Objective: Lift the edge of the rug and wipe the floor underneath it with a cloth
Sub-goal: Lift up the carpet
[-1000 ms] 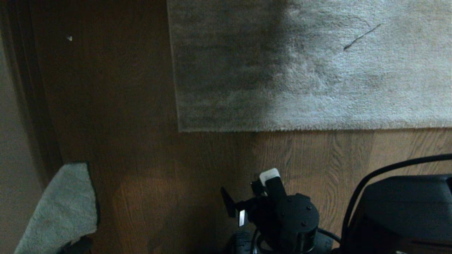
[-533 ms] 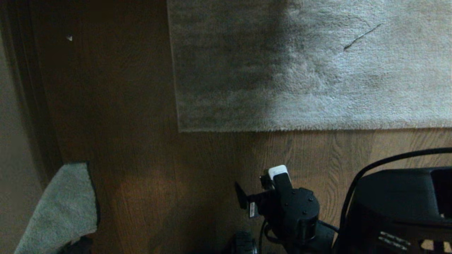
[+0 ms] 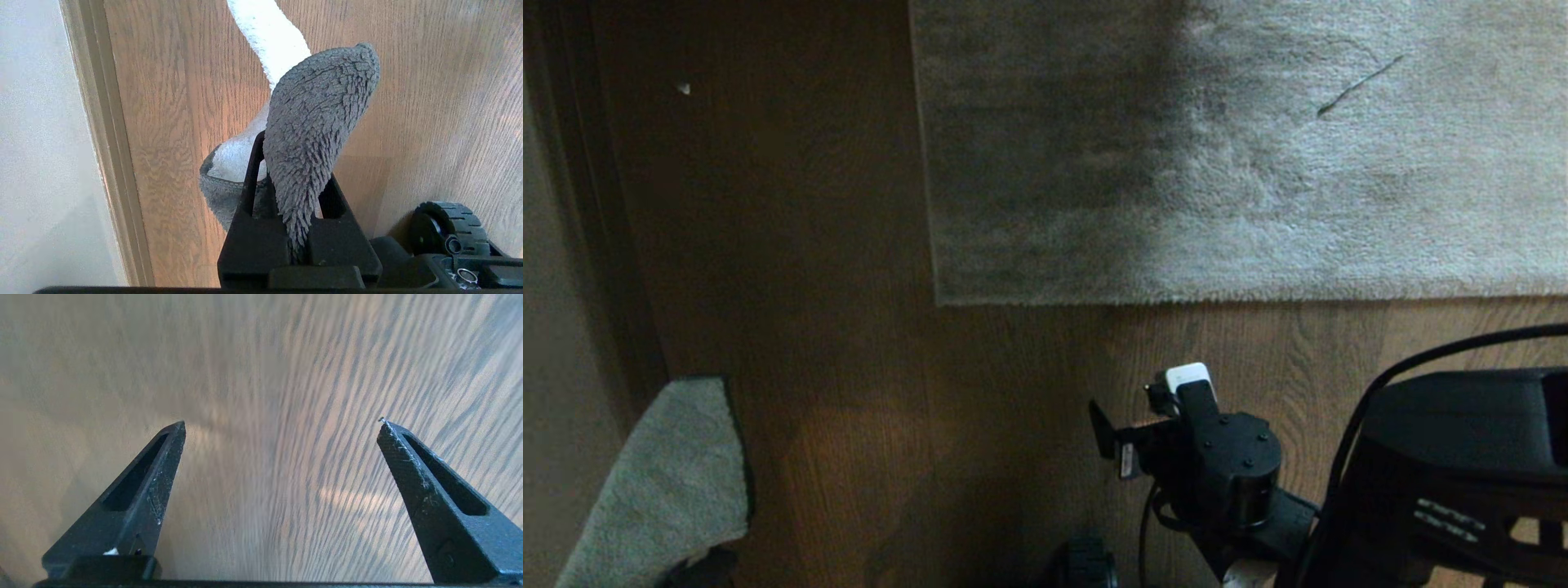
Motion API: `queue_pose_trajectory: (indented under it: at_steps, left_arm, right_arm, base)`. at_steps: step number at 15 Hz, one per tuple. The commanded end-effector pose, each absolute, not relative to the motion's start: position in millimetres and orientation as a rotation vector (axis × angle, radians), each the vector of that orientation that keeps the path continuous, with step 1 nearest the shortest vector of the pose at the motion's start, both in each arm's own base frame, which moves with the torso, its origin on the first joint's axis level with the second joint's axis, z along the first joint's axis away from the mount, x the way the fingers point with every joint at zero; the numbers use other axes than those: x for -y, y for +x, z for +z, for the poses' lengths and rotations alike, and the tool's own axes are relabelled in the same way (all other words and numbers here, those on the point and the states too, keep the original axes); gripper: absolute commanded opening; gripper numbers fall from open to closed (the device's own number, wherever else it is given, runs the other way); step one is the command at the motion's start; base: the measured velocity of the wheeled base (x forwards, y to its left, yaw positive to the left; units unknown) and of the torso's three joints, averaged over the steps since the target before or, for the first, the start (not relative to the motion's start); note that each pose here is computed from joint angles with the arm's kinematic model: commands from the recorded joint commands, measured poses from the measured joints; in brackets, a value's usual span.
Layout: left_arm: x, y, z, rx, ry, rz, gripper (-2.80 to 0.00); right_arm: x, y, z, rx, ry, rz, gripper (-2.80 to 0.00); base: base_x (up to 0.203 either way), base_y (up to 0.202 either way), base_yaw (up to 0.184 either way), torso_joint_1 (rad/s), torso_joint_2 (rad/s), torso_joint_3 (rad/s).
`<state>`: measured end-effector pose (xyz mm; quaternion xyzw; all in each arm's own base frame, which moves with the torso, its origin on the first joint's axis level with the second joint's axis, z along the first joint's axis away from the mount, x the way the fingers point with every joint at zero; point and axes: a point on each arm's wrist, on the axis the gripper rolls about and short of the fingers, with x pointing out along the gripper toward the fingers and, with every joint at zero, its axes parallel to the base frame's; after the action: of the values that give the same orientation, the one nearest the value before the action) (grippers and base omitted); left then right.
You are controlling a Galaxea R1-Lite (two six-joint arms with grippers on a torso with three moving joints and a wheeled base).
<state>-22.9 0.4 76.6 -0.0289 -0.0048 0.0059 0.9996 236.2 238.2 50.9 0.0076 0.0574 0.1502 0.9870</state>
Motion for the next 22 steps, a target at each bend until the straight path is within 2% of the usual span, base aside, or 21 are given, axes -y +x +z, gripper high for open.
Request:
queue_pose_trajectory:
  at_steps: [1, 8, 22]
  left_arm:
    - [0, -23, 77, 0.011, -0.058, 0.012, -2.8]
    - [0, -23, 77, 0.011, -0.058, 0.012, -2.8]
    - [0, -23, 77, 0.011, -0.058, 0.012, -2.8]
  right_arm:
    - [-235, 246, 63, -0.05, 0.069, 0.275, 0.0]
    - [-246, 288, 85, 0.085, 0.184, 0.22, 0.0]
    - [-265, 309, 87, 0.131, 0.41, 0.228, 0.0]
  base:
    - [0.0, 0.0, 0.0, 0.0, 0.0, 0.0]
    - [0.0, 0.0, 0.0, 0.0, 0.0, 0.0]
    - [0.0, 0.0, 0.0, 0.0, 0.0, 0.0]
